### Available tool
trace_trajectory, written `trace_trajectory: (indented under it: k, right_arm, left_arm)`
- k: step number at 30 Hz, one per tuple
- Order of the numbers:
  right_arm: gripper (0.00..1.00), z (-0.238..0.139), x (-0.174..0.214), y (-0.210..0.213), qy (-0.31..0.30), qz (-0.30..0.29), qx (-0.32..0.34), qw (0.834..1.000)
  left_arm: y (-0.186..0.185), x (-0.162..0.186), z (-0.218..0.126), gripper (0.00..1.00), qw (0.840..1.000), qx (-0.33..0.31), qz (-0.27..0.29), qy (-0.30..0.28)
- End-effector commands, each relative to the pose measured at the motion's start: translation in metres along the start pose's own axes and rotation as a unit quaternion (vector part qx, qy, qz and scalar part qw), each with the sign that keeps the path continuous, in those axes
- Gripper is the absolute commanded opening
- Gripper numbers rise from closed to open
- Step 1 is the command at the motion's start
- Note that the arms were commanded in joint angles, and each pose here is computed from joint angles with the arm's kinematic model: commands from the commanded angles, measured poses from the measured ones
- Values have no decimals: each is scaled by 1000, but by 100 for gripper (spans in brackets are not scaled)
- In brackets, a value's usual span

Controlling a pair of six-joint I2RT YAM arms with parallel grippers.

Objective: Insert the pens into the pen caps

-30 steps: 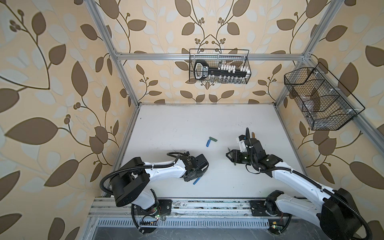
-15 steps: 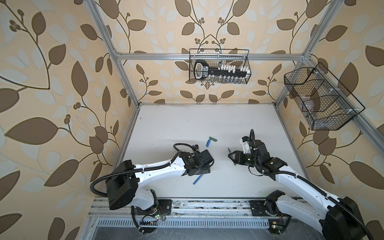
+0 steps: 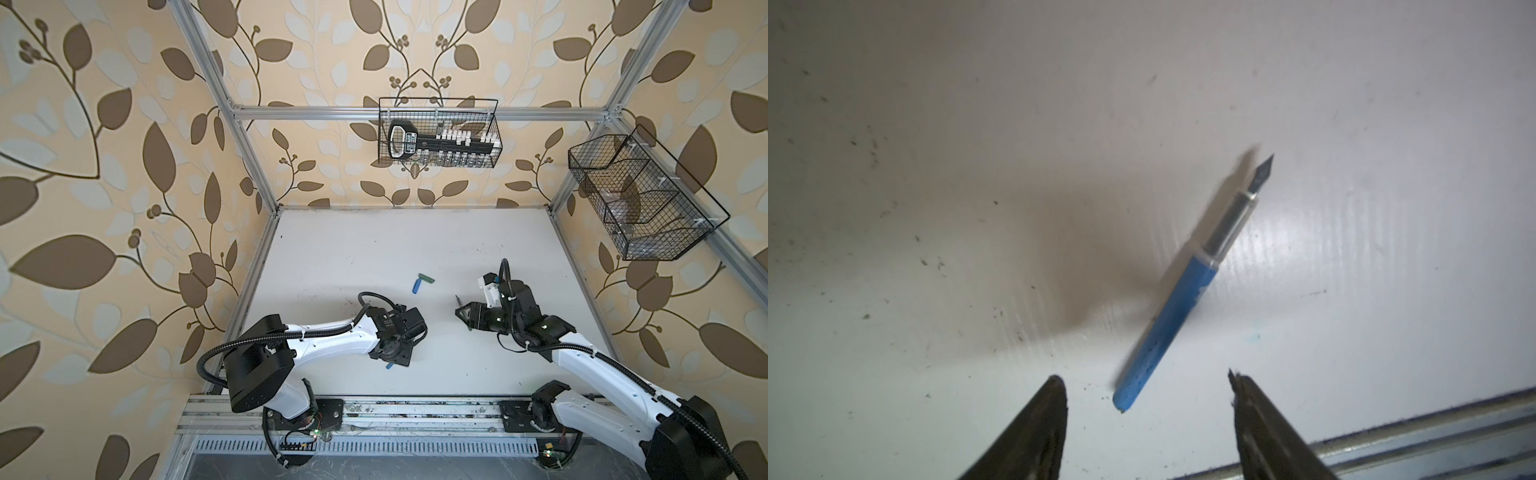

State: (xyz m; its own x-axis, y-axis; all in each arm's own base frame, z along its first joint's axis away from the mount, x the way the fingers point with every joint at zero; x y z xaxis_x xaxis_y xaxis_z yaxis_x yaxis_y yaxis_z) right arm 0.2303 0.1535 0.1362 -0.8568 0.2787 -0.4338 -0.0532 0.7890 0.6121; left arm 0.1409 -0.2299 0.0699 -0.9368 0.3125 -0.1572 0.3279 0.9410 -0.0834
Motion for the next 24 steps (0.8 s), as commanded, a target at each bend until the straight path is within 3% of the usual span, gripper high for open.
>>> trace_trajectory:
  k: [1,9,12,18,24]
  right_arm:
    - [55,2,8,-4,14,8,0,1000]
    - [55,3,9,-2,13,12,-5,1000]
    - [55,2,9,-2,13,13,-4,1000]
    - [55,0,10,-1,7,16,-2,1000]
    - [55,4,14,3,8,9,3,1000]
  left_arm:
    - [-4,14,6,61,999,18,29,30]
    - [-9,9,18,59,998,24,49,24]
    - [-11,7,27,50,998,20,55,30]
    - [-7,15,37,44,997,11,57,51]
    - [-4,20,32,36,998,27,36,35]
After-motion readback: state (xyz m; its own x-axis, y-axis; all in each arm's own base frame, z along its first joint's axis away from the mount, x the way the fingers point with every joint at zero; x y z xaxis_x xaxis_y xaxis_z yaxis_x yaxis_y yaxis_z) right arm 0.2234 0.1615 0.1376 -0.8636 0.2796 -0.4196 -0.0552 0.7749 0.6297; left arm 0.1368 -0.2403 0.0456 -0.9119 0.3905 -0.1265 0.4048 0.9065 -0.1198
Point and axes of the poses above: each gripper's point midway between its finger pads, its own z axis out along the fingers, its own y axis along the line the jaws close on, x = y × z, the point moved 3 cm from there along -z, back along the fingers, and after that the axes turned 6 degrees about z, right-handed, at the moved point
